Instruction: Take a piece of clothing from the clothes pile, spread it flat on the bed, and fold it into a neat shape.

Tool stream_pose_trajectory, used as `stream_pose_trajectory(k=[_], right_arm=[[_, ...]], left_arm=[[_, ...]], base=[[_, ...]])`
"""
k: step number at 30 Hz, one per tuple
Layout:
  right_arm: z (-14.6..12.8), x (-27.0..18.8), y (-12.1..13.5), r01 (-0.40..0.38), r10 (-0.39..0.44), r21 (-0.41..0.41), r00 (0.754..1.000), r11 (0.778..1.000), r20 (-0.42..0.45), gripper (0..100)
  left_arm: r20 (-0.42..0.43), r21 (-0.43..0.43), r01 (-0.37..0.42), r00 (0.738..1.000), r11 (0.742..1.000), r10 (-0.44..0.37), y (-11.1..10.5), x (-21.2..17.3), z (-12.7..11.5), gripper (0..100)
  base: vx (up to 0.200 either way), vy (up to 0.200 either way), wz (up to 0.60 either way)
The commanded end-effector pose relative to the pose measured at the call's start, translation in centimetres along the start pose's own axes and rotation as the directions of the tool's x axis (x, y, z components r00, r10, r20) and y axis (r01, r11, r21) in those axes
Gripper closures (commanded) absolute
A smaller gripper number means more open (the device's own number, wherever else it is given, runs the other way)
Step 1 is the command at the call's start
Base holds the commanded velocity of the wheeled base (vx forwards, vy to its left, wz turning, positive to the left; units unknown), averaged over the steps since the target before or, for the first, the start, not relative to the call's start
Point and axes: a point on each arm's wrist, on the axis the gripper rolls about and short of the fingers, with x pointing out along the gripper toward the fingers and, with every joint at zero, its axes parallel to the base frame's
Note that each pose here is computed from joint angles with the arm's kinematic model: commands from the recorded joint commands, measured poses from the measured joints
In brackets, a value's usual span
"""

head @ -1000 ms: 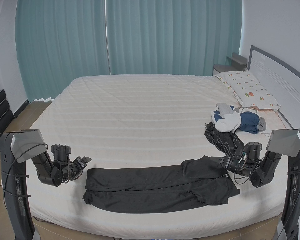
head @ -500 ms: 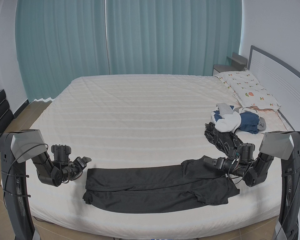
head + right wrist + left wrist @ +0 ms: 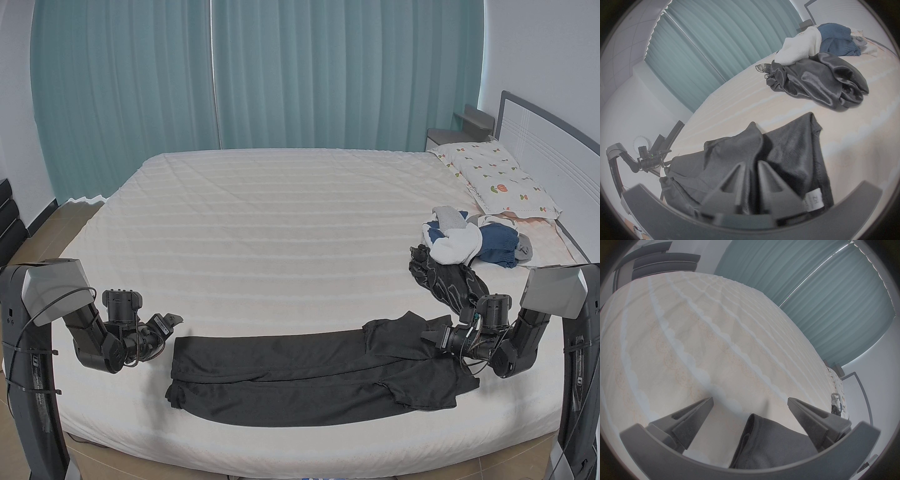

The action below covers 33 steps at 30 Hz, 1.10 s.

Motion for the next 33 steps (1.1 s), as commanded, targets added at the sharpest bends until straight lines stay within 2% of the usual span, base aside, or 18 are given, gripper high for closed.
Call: stream_pose_trajectory(k=[1,25,26,32,33], right_arm=[[-0.2,-0.9,-0.4,0.016,-0.016,0.000,1.000,1.000,-0.001,100],[-2.1,-3.8,-1.3,0.042,-0.042,-0.042,0.999,0.998,-0.005,100],[-2.1,-3.8,-1.2,0.040,-0.041,-0.043,0.999,0.998,-0.008,0],[-1.2,-4.2,-0.8,0.031,-0.030,-0.050,0.999,0.998,0.037,0],[-0.4,-4.8,-0.3,0.027,-0.024,-0.047,0.997,0.999,0.069,0]], left_arm=[[-0.001,-0.001,-0.001,1.000,1.000,0.001,0.0,0.0,0.0,0],[0.000,-0.004,0.000,1.000,1.000,0.000,0.0,0.0,0.0,0],[0.000,-0.002,0.000,1.000,1.000,0.000,0.0,0.0,0.0,0],[0.008,-0.005,0.004,1.000,1.000,-0.004,-0.2,-0.7,0.2,0],[0.020,-0.006,0.019,1.000,1.000,-0.019,-0.8,-2.0,0.7,0]], base=[[0.000,0.000,0.00],[0.000,0.000,0.00],[0.000,0.000,0.00],[0.000,0.000,0.00],[0.000,0.000,0.00]])
